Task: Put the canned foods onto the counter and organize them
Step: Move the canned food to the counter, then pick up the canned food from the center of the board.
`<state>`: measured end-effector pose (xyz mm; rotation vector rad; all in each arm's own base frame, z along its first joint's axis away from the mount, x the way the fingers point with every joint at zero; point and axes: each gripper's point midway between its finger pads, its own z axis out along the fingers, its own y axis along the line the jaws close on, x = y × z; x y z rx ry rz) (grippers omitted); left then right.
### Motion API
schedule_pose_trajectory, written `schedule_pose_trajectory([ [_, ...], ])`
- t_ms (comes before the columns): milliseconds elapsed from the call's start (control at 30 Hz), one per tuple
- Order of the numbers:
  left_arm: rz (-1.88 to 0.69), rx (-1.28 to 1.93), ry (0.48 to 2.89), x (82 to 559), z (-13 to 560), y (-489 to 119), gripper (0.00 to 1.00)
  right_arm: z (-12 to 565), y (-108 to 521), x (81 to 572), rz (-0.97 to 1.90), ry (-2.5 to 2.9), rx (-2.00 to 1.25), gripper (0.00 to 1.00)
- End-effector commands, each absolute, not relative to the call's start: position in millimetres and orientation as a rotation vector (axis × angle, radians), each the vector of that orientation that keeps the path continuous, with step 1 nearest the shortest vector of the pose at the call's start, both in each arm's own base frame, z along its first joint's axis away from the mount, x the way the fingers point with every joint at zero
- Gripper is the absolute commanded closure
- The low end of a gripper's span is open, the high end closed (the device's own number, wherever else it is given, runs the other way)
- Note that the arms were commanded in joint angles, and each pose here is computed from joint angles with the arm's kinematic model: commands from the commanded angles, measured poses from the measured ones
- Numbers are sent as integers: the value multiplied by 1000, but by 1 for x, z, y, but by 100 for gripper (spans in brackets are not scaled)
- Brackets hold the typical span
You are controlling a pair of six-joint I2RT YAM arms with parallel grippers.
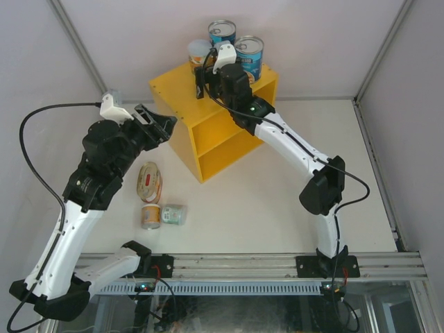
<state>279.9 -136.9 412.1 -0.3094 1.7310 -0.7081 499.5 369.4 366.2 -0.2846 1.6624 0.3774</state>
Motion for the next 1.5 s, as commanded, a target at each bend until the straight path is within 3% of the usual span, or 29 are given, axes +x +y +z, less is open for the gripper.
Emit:
schedule_pose_trajectory([
  [0, -730, -342, 1674, 275, 425, -132, 30, 407, 357, 469, 402, 1608, -245, 8],
  [433, -687, -454, 1702, 272, 411, -117, 26, 433, 315, 362, 421, 1595, -260, 8],
  [700, -644, -574, 1775, 268, 377, -107, 25, 412, 270, 300, 416, 1641, -227, 8],
  [1100, -585, -928, 1973, 251, 273, -100, 17, 350, 221, 261, 402, 1745, -122, 9],
  [1467, -598, -1364, 1983, 244, 191, -104, 10, 308, 209, 248, 389, 1816, -89, 8],
])
